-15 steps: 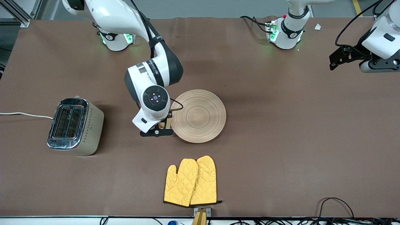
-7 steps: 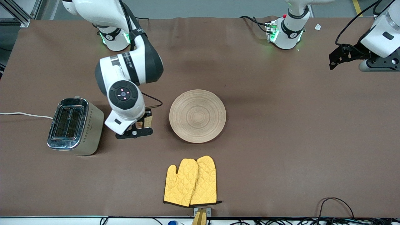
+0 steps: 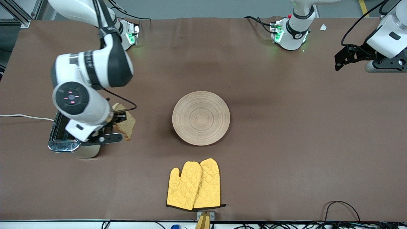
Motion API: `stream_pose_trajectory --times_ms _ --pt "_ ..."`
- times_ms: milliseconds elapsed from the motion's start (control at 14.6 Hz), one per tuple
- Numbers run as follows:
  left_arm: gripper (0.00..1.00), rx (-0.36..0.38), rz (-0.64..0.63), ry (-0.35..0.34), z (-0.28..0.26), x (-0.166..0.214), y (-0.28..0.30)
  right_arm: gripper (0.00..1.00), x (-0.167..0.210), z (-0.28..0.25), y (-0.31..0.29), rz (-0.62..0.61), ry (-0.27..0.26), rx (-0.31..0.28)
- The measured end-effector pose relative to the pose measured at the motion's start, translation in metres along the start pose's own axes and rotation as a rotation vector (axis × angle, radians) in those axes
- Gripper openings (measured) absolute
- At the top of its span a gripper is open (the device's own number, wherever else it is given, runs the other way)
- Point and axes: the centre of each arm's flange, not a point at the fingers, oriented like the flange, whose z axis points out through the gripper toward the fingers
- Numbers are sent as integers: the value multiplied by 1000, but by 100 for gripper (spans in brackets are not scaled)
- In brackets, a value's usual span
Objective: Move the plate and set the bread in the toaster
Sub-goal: 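Lift the bread with the right gripper and carry it to the toaster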
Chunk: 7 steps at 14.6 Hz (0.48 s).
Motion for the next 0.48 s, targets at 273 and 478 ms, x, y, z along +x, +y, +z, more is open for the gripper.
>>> stream_pose_trajectory --times_ms 273,478 --pt "100 -1 -4 8 -4 0 -2 1 -8 -11 50 -44 -12 -13" --pt "100 -1 -1 9 -4 0 -1 1 -11 -11 91 -80 -35 -35"
